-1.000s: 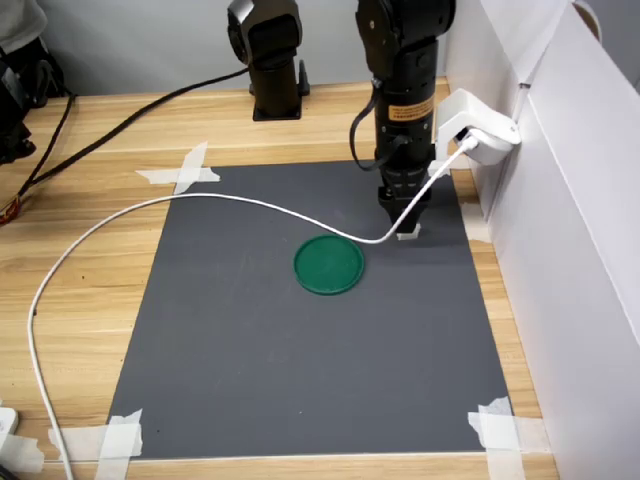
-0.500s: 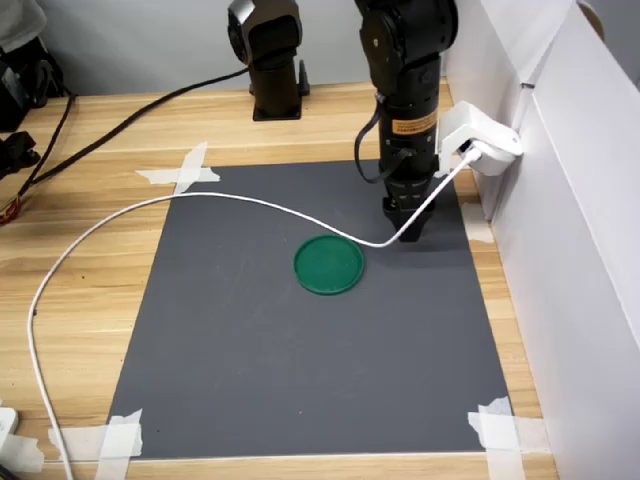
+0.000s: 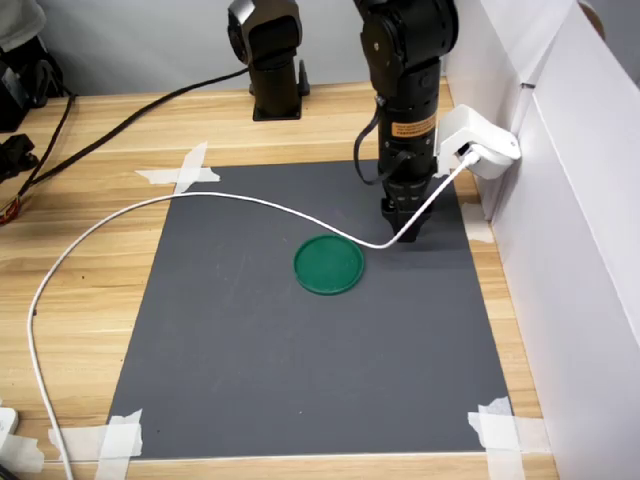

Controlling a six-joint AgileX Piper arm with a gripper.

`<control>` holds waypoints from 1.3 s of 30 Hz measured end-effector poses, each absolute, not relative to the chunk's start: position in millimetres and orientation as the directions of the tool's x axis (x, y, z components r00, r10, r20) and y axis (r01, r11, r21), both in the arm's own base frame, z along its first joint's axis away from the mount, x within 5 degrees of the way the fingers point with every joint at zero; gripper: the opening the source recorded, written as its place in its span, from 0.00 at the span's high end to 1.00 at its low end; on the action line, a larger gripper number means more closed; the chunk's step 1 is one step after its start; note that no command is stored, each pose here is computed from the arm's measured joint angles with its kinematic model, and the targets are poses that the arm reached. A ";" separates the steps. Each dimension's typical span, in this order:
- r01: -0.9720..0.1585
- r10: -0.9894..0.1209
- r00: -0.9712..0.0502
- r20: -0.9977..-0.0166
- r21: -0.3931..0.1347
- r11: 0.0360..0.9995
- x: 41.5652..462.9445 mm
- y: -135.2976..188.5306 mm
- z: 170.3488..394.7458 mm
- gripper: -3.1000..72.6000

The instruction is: Grasp a white terminal and put it in the green lid.

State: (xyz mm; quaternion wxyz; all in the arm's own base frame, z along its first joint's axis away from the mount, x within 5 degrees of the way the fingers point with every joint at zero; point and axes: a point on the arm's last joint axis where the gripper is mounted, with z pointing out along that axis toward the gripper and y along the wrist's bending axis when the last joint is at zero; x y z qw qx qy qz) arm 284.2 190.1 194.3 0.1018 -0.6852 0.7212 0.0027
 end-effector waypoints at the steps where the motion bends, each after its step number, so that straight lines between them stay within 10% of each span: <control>1: -0.989 -0.989 -0.038 -0.145 -0.135 0.058 284.6 190.0 192.9 0.10; 16: -0.991 -0.992 -0.038 -0.119 -0.120 0.053 285.9 189.6 182.9 0.15; 31: -0.989 -0.990 -0.072 -0.124 -0.118 0.087 287.6 190.7 178.8 0.82; 39: -0.991 -0.991 -0.074 -0.110 -0.100 0.085 285.4 189.2 180.0 0.85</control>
